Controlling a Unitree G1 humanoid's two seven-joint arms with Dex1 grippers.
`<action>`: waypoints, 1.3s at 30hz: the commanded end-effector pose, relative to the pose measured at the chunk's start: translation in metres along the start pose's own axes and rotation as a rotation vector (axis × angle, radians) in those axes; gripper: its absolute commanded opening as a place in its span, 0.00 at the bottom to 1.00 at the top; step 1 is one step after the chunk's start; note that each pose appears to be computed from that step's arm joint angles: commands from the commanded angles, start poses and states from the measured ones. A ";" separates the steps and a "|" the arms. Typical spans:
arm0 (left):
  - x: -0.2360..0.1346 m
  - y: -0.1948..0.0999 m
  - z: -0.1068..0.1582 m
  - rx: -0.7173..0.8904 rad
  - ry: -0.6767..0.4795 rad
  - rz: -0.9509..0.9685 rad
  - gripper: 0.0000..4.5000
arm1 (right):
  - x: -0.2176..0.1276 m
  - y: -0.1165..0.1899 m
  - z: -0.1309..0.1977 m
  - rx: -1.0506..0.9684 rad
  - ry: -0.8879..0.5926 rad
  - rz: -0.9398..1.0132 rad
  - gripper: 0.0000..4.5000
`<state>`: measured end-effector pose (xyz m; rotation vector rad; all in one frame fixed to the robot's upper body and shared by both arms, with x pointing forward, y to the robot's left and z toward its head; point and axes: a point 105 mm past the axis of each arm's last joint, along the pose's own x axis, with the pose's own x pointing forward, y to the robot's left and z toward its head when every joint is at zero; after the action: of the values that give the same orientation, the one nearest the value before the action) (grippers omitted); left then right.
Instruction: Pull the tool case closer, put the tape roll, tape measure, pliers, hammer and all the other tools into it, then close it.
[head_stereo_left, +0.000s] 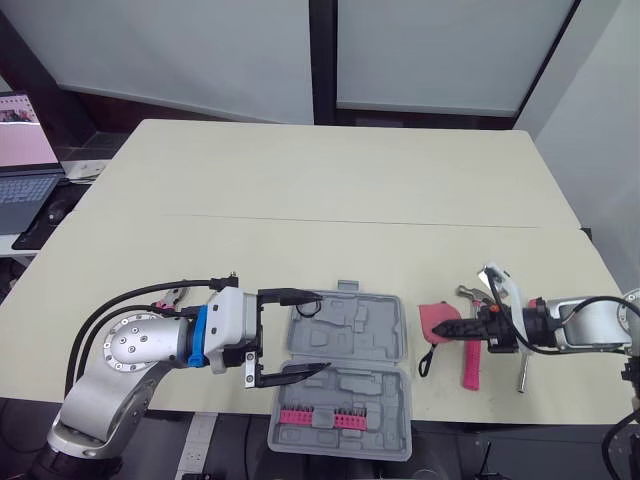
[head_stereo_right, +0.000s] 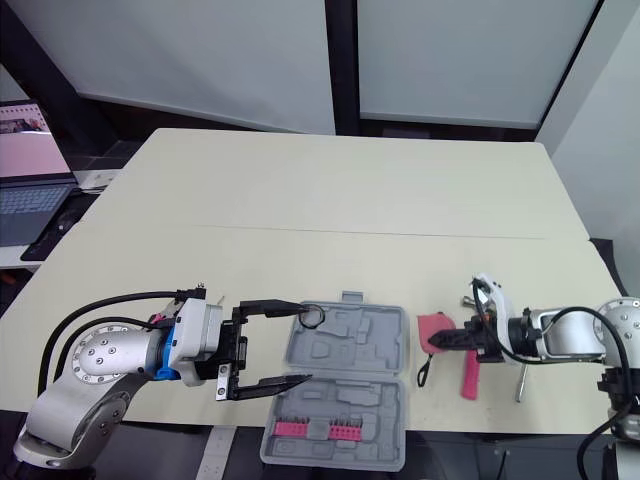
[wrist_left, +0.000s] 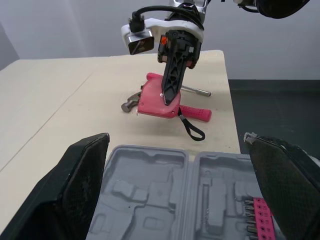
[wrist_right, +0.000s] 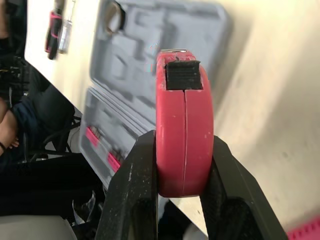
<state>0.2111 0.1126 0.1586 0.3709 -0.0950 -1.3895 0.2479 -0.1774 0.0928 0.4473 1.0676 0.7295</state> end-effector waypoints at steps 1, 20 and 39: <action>0.003 -0.007 0.009 0.036 -0.013 -0.021 1.00 | 0.004 -0.015 -0.012 0.029 0.015 -0.076 0.17; 0.000 -0.022 0.005 -0.001 0.018 -0.022 1.00 | 0.030 -0.017 -0.046 0.121 0.086 -0.050 0.41; 0.004 -0.019 0.001 0.026 0.011 -0.037 1.00 | -0.037 0.038 -0.038 -0.541 0.211 0.106 0.99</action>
<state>0.1967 0.1090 0.1496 0.3951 -0.0701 -1.4051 0.1941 -0.1911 0.1113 0.0438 1.1150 0.9682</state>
